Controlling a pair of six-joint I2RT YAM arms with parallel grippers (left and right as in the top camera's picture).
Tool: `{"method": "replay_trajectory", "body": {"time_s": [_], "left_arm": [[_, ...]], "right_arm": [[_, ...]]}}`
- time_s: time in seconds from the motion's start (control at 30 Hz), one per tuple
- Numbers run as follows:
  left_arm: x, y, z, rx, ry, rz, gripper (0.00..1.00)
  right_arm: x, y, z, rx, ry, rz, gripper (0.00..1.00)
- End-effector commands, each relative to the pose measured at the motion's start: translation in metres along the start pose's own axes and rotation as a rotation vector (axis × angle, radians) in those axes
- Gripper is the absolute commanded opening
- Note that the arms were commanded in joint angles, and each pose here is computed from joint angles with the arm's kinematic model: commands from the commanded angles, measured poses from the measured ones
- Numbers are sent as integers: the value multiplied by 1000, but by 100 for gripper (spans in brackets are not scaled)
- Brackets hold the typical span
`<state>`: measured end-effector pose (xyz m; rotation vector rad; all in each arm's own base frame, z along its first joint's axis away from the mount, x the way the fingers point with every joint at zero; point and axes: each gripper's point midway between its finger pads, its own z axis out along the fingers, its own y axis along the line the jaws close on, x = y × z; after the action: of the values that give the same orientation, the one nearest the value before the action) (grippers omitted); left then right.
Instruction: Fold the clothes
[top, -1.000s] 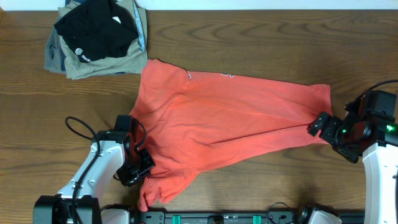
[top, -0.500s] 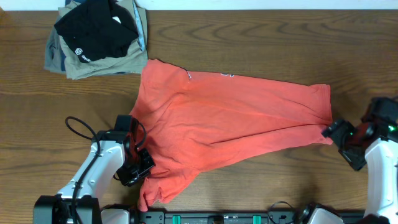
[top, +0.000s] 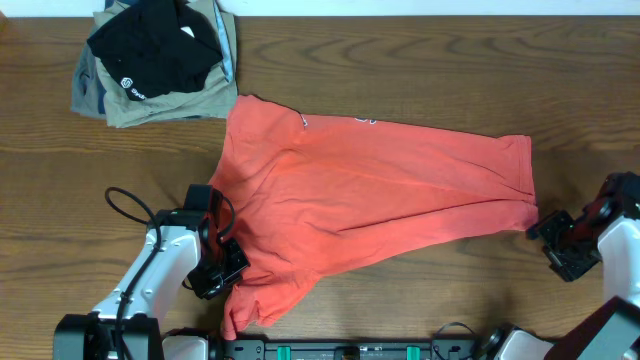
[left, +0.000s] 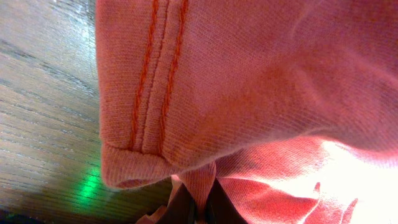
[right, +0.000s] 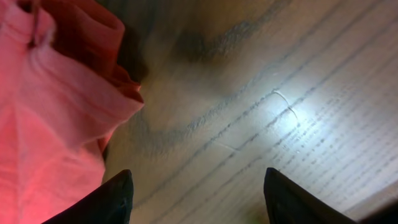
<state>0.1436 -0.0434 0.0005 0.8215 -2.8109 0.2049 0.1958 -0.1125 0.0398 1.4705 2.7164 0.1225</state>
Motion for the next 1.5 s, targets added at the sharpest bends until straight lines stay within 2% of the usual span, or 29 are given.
{"method": "replay_trajectory", "body": {"time_s": [0.0,0.57,0.7,0.8,0.9,0.97,1.1,1.17,1.3,1.37,1.47], "left_arm": [[2,4,2,-19,5,-3,6],[2,4,2,-19,5,-3,6],[2,4,2,-19,5,-3,6],[2,4,2,-19,5,-3,6],[2,4,2,-19,5,-2,6],[2,4,2,-19,5,-2,6],[2,4,2,-19,5,-2,6],[2,4,2,-19,5,-2,6],[2,4,2,-19,5,-2,6],[2,4,2,-19,5,-2,6],[2,4,2,-19,5,-2,6]], "right_arm": [[4,0,10,0,38,-11,66],[-10,16,39,-57,63,-9,64],[-15,24,38,-96,46,-10,47],[-19,28,38,-108,29,3,26],[-21,30,38,-113,17,0,17],[-23,32,38,-117,8,-5,15],[-21,43,38,-146,8,-25,18],[-19,48,39,-148,10,-38,26],[-15,54,39,-143,7,-73,50],[-17,54,40,-132,-5,-80,58],[-21,50,40,-104,-26,-81,62]]}}
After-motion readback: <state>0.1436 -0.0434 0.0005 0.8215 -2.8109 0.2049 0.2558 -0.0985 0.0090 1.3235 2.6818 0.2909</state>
